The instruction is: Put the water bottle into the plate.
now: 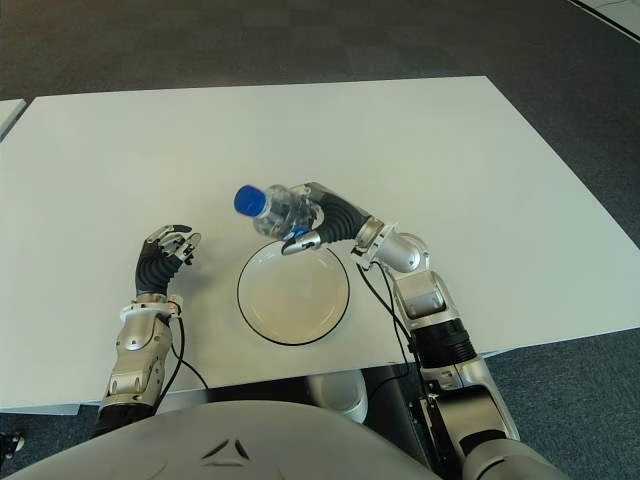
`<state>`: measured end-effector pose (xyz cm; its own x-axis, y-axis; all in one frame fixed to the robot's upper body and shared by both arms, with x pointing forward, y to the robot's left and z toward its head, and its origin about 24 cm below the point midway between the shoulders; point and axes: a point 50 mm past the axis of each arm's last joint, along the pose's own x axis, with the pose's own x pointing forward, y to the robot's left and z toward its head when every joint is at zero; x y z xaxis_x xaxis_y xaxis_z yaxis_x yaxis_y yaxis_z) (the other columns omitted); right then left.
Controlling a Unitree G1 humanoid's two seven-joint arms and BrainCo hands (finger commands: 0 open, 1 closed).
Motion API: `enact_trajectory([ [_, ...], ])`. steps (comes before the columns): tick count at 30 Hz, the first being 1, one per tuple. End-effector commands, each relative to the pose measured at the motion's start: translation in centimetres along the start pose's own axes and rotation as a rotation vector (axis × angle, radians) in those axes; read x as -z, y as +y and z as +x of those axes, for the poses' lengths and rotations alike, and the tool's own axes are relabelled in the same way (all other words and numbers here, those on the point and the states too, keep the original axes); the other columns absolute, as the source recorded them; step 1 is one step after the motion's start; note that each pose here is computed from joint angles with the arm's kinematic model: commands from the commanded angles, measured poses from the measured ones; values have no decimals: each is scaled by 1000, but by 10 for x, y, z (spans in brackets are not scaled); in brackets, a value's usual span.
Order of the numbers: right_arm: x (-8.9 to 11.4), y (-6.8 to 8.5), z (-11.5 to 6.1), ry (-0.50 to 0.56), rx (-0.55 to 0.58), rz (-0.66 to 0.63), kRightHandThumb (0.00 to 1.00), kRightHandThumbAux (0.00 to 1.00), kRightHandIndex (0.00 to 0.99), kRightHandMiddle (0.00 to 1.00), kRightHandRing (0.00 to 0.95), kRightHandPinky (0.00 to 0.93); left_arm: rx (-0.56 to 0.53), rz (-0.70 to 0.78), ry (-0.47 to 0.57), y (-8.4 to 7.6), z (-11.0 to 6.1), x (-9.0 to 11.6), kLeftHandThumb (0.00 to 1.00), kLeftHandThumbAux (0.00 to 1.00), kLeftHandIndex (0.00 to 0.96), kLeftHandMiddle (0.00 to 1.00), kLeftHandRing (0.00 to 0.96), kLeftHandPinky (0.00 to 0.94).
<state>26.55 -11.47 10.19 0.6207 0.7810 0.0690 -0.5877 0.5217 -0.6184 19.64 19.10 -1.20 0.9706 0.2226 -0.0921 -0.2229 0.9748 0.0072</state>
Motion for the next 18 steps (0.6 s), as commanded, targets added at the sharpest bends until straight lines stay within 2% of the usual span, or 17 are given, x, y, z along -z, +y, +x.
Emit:
enact_trajectory([
  [1,3,20,-1,3,-108,-125,699,728,438,890,864,861,-11,6,24,0,-1,5,708,714,437,715,701,687],
  [6,10,38,0,39,-234,-273,699,729,438,879,852,832,-17,-3,30,0,-3,5,708,714,437,713,698,684],
  [13,18,53,7,51,-342,-458,700,731,437,850,826,804,-13,-17,24,-1,-3,4,708,714,436,711,695,685],
  [18,21,58,8,78,-418,-651,700,731,437,846,827,815,-10,-15,21,-1,-3,4,708,714,436,711,694,683],
])
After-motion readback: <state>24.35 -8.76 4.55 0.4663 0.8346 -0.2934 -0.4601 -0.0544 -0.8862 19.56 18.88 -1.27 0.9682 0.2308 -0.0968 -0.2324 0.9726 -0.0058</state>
